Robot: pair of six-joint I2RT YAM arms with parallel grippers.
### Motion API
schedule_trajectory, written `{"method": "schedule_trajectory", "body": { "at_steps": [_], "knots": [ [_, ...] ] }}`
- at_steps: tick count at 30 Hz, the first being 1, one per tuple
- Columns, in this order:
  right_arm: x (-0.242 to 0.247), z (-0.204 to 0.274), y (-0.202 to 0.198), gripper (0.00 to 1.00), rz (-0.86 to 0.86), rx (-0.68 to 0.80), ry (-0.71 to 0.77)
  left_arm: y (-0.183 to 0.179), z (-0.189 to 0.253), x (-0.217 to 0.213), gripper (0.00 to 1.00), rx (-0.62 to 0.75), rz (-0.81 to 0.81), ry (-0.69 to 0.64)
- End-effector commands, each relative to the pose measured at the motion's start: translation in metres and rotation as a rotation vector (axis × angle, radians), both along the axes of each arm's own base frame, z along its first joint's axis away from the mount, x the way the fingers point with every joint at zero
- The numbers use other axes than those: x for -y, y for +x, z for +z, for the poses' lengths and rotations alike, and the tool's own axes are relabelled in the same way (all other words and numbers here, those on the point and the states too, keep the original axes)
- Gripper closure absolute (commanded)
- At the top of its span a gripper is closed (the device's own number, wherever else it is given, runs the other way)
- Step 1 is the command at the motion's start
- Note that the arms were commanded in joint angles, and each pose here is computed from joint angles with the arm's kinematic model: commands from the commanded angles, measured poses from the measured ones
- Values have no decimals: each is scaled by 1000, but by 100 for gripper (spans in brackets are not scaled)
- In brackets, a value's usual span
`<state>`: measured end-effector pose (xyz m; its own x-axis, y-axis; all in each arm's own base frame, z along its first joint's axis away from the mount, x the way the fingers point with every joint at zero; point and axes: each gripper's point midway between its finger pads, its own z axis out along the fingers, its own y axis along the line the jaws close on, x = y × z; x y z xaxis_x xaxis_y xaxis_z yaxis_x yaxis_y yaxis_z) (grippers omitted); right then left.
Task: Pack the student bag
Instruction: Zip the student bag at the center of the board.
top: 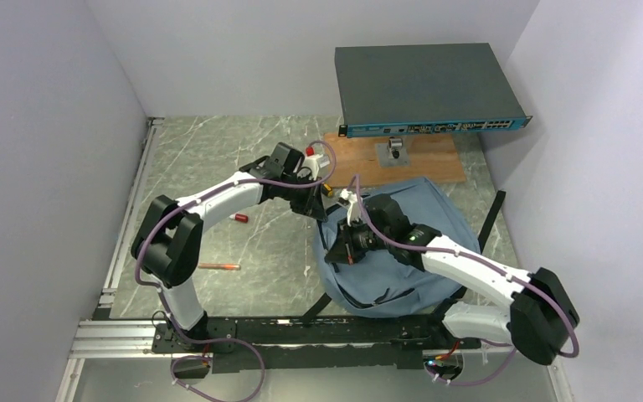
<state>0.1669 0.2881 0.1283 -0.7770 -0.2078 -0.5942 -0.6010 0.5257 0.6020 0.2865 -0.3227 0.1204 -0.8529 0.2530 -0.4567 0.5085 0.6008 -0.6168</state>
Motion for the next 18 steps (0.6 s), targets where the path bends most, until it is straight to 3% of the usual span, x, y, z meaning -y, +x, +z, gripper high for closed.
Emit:
{"method": "schedule_trajectory", "body": {
  "at_steps": [1,10,14,18],
  "knots": [
    [10,2,-66,100,202,-135,36,74,29,-23,100,288,81,43],
    [3,5,-74,100,289,-122,67,84,49,-21,100,349,59,28],
    [9,-24,-76,100,245,-138,-10,93,46,-24,100,358,68,74],
    [7,-25,-75,100,211,-124,15,102,45,-29,100,369,87,124]
  ]
}}
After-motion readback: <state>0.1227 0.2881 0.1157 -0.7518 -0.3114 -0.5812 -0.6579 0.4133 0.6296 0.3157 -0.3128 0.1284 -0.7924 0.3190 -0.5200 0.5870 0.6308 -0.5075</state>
